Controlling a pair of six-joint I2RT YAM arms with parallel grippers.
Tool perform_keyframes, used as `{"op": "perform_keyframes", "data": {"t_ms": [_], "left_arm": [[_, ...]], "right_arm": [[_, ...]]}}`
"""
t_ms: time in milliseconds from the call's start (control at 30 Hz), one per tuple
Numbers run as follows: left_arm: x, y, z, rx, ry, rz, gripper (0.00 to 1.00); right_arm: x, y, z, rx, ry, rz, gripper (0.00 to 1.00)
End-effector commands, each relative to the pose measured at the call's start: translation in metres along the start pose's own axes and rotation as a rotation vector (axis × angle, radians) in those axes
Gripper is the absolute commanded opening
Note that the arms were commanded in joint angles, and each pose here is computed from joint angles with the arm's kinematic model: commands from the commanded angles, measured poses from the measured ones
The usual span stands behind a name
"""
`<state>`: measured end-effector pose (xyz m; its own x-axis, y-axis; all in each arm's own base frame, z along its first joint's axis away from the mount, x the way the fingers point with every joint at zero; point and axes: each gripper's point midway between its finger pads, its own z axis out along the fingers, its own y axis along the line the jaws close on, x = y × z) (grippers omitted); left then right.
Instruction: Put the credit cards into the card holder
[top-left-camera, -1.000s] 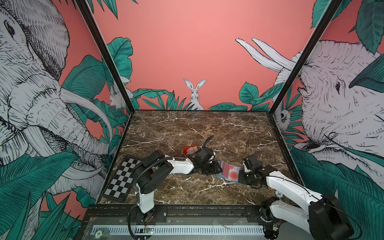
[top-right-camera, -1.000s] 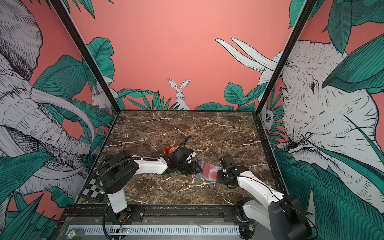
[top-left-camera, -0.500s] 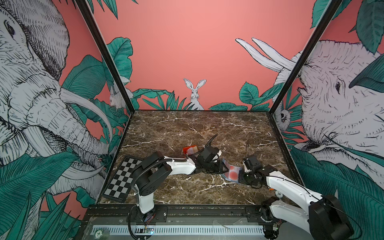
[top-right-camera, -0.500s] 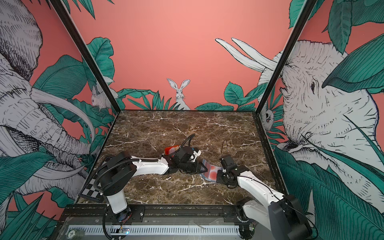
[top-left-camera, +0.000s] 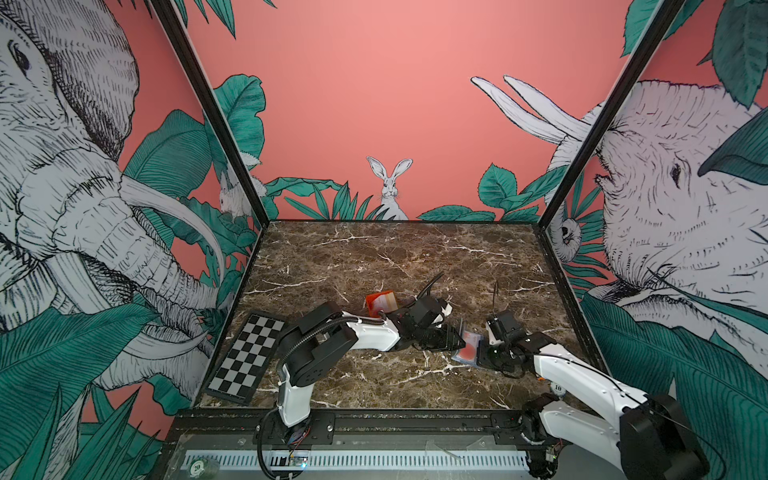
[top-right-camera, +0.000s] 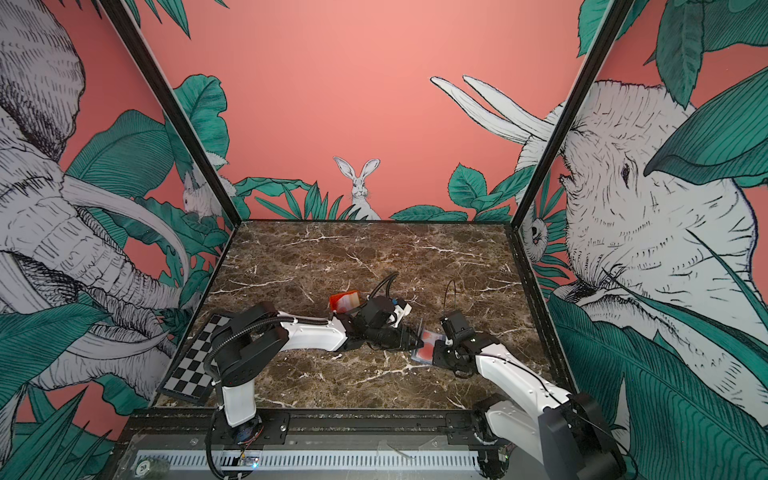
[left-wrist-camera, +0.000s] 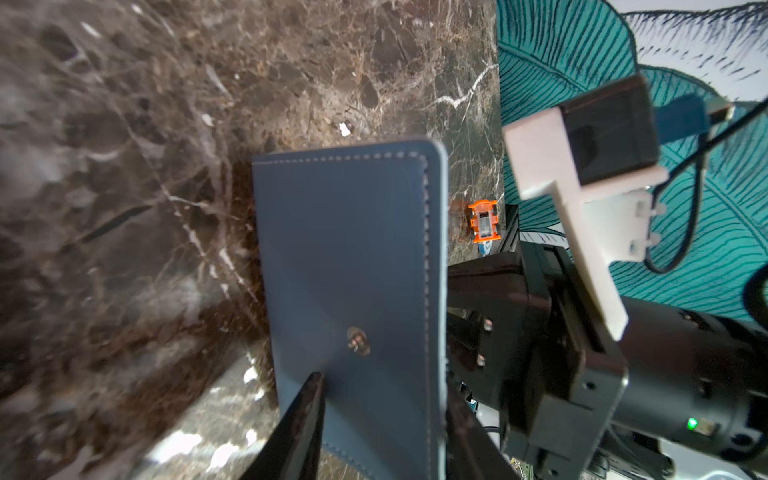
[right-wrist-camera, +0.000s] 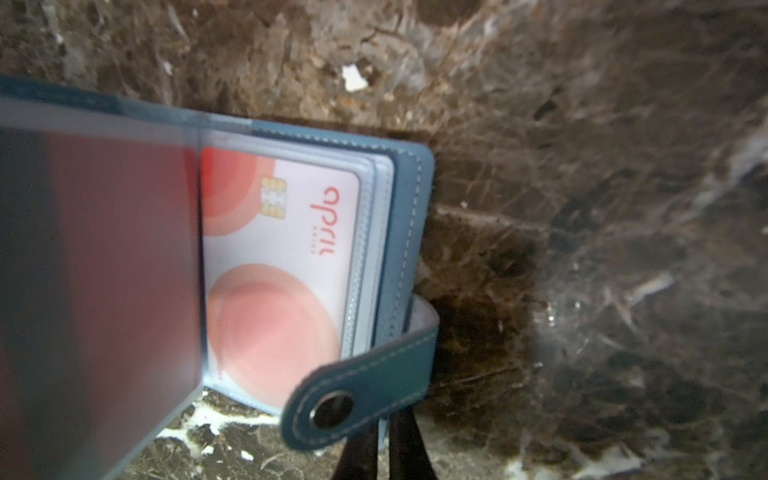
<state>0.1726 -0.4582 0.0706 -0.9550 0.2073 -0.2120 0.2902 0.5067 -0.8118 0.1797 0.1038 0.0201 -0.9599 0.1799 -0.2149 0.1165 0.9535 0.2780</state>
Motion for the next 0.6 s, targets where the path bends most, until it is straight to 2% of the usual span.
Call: {"op": "perform_keyframes", "data": {"t_ms": [0, 367, 567], "left_arm": [[-0.003, -0.022, 0.006, 0.057, -0.005, 0.027, 0.44], [0.005, -0.031, 0.022, 0.106, 0.024, 0.033, 0.46], [0.008, -0.034, 0.027, 0.115, 0.030, 0.039, 0.49]], "right_arm": [[-0.004, 0.001, -0.004, -0.013, -0.024, 0.016, 0.12], [-0.008, 0.002, 0.000, -0.083, -0.019, 0.089, 0.14], [-0.011, -0.004, 0.003, -0.054, -0.018, 0.103, 0.13]]}}
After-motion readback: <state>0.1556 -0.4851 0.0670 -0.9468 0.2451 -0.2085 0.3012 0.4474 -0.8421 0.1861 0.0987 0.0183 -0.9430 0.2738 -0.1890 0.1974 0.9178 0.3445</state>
